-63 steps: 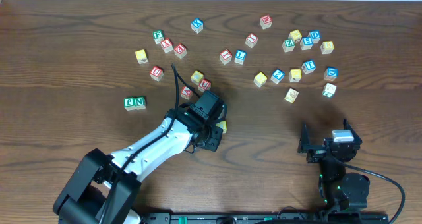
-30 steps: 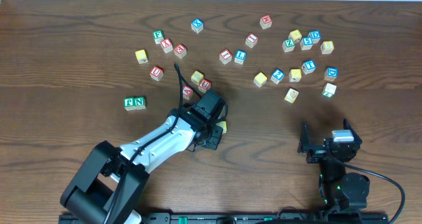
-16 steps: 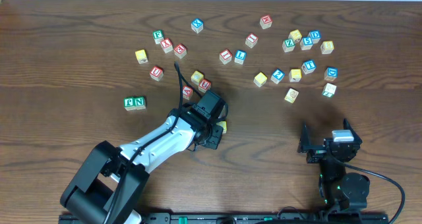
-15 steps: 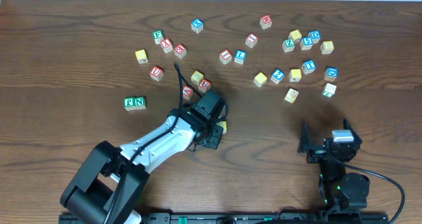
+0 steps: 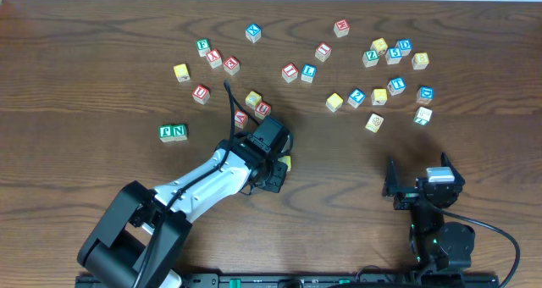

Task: Spell out ROBOT

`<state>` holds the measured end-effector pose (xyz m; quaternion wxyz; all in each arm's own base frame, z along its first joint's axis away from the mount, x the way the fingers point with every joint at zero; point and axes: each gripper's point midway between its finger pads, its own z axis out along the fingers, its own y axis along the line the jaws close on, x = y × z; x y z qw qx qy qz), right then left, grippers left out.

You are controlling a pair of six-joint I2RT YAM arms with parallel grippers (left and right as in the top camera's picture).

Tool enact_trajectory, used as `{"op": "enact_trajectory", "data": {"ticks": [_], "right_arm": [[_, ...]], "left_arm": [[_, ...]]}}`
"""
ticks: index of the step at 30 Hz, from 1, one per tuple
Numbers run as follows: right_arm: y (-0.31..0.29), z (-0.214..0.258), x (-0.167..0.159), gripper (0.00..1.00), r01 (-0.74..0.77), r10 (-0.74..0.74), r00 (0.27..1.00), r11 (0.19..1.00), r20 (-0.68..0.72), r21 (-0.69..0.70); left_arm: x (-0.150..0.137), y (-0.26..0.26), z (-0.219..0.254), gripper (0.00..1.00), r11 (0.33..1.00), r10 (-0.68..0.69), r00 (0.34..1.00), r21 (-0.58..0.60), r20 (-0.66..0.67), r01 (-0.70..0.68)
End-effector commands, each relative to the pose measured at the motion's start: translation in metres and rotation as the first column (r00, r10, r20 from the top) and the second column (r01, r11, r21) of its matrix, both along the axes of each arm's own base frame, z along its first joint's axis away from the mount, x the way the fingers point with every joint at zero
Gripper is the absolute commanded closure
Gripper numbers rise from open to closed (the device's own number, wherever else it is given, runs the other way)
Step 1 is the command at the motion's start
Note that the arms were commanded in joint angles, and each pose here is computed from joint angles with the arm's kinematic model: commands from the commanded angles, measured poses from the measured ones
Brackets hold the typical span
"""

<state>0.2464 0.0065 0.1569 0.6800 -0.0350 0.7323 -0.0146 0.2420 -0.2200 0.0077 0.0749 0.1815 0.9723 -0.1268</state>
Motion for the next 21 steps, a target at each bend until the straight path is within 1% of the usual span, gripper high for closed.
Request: {"op": "enact_trajectory", "data": {"ticks": [1, 9, 12, 21], "right_arm": [[-0.003, -0.001, 0.000, 0.01, 0.016, -0.016, 1.000, 1.000, -0.002, 0.008], [-0.003, -0.001, 0.000, 0.01, 0.016, -0.016, 1.000, 1.000, -0.001, 0.008], [-0.003, -0.001, 0.000, 0.01, 0.016, -0.016, 1.000, 1.000, -0.001, 0.008], [-0.003, -0.001, 0.000, 0.01, 0.016, -0.016, 1.000, 1.000, -0.002, 0.008]], "left_arm": [[0.000, -0.004, 0.014, 0.92, 0.999, 0.004, 1.000, -0.036, 0.018, -0.003], [0.006, -0.008, 0.057, 0.93, 0.994, 0.009, 0.993, -0.113, 0.117, 0.005], [0.007, -0.009, 0.066, 0.93, 0.991, 0.011, 0.990, -0.130, 0.139, 0.007], [0.006, -0.008, 0.062, 0.93, 0.993, 0.010, 0.992, -0.122, 0.128, 0.006]]}}
